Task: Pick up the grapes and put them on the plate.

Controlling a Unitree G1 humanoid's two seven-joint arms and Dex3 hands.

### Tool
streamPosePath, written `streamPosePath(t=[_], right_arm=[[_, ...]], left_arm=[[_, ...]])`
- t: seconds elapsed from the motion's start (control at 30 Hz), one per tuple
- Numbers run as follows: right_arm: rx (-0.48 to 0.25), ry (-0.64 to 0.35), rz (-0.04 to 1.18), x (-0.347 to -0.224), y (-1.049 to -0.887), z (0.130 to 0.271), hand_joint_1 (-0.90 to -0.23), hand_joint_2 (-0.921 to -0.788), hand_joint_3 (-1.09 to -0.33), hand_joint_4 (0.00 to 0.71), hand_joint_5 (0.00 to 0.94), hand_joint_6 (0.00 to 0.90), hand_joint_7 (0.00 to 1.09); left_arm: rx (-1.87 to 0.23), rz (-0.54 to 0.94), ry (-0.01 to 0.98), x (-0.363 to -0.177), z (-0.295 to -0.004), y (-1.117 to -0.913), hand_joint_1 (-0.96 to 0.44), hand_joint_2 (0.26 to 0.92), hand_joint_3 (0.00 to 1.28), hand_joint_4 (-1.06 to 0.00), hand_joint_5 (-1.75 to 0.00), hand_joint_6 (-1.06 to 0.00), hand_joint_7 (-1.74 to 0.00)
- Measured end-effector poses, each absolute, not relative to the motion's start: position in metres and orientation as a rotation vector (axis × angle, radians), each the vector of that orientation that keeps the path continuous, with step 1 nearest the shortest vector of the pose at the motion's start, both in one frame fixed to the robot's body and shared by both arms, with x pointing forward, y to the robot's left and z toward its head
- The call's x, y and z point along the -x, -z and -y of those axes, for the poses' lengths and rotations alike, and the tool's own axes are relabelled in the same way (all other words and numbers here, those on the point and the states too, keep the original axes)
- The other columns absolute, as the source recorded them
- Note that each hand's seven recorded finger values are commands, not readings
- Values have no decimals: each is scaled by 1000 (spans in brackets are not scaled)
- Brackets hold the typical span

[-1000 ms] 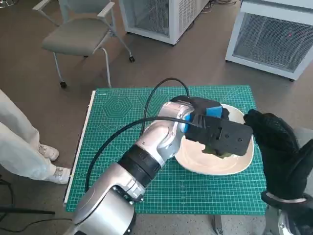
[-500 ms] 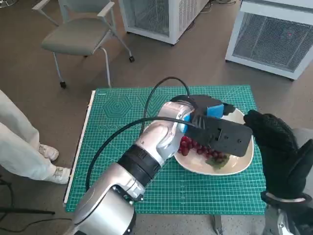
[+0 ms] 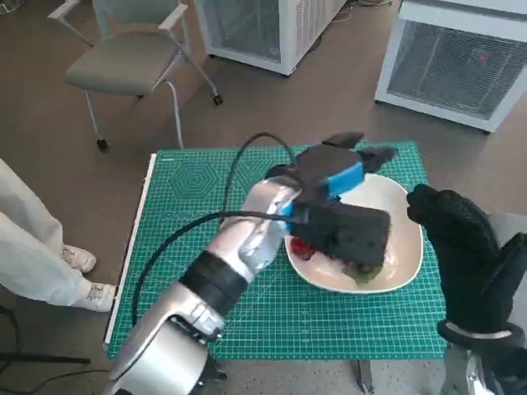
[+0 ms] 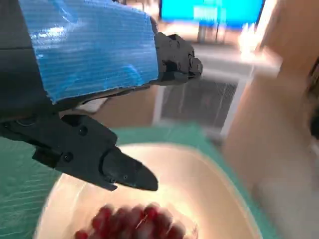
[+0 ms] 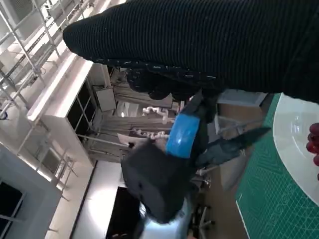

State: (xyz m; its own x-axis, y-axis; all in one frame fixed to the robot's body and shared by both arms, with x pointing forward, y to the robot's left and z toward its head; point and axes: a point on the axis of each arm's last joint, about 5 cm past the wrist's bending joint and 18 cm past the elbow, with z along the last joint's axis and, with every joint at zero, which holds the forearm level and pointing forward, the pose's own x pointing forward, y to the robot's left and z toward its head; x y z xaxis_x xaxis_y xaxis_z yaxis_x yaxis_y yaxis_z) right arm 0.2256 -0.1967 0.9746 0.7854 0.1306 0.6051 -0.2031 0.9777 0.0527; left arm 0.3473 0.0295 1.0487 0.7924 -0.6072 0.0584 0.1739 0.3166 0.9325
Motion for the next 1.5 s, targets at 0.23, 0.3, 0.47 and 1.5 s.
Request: streamPosePath(t=[0.23,0.3,0.47,1.5], right_arm=[[-113,-185,642,-227,-976,197,-450,-921,-642,410,655,177,962],[-111,-187,643,-227,-977,197,-450,-921,-642,410,655,177,961],[-108,-187,645,-227,-978,198,-450,-921,-641,411,653,179,959],[-104,-223,644,-236,-980,194,-448,-921,-639,426,634,188,942]], left_arm=[[-856,487,459,-346,-65,-1035,-508,921,94,-176,-24,-303,-45],[-760,486,442,-346,-78,-1030,-525,921,100,-187,-25,-311,-46],[-492,443,432,-343,-106,-1015,-512,921,86,-206,-22,-306,-34],[109,377,448,-295,-186,-929,-479,919,33,-256,-9,-346,-14]])
